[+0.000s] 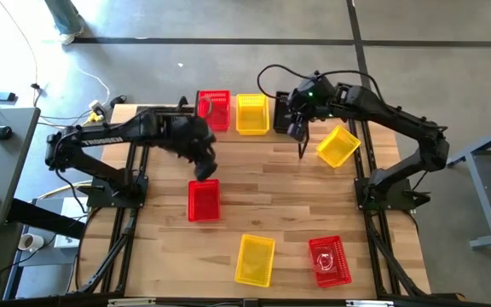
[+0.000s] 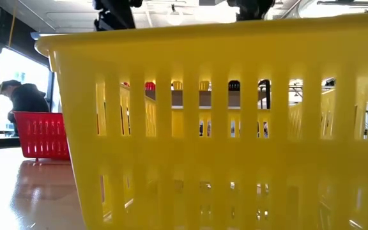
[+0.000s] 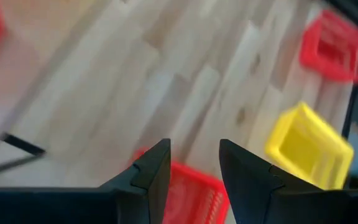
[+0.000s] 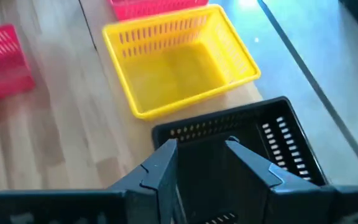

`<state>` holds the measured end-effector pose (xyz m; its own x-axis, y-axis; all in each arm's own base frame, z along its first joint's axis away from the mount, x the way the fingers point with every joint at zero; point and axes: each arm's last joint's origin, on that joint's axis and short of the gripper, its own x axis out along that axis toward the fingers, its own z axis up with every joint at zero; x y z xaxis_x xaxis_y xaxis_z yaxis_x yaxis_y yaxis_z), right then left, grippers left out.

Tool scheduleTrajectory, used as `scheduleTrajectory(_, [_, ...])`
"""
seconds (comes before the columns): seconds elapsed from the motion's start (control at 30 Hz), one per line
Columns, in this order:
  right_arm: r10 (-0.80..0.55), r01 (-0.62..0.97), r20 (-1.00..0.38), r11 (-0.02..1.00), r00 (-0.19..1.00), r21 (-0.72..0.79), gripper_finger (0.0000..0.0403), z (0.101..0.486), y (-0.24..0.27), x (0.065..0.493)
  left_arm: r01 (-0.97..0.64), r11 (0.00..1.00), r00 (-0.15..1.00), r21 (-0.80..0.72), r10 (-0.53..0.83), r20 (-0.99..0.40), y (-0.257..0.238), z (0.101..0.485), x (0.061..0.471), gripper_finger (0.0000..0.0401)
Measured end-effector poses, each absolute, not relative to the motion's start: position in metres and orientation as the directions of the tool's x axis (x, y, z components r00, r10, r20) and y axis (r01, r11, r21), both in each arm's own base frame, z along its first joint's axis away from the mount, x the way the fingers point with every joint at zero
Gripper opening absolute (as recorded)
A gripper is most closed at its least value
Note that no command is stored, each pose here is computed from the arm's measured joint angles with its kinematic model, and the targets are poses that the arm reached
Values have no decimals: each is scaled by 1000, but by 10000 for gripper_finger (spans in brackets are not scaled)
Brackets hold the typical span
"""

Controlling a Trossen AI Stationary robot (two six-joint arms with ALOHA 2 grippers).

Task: Stack baskets on shelf by color
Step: Stack the top red bin on top of the other red bin on the shelf

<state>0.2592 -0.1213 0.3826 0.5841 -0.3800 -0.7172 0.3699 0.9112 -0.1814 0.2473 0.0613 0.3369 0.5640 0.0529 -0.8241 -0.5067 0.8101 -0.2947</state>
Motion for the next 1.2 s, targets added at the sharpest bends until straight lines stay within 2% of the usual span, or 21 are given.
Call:
scheduleTrajectory(0.53, [-294,422,-709,907,641,4,115,394,-83,271,-282,927,418,-246,-112,-901,-27,289,247,129])
scheduleTrajectory(0.7, [-260,423,-709,904,656,59,115,394,-68,275,-217,943,421,-251,-141,-896,-49,272,245,129])
scheduleTrajectory(0.93, [-199,390,-708,914,677,116,115,394,-42,280,-202,964,401,-174,-80,-913,-66,246,240,129])
scheduleTrajectory(1.2, [-164,353,-705,927,691,130,115,394,-17,283,-210,966,390,-152,-60,-919,-74,224,240,129])
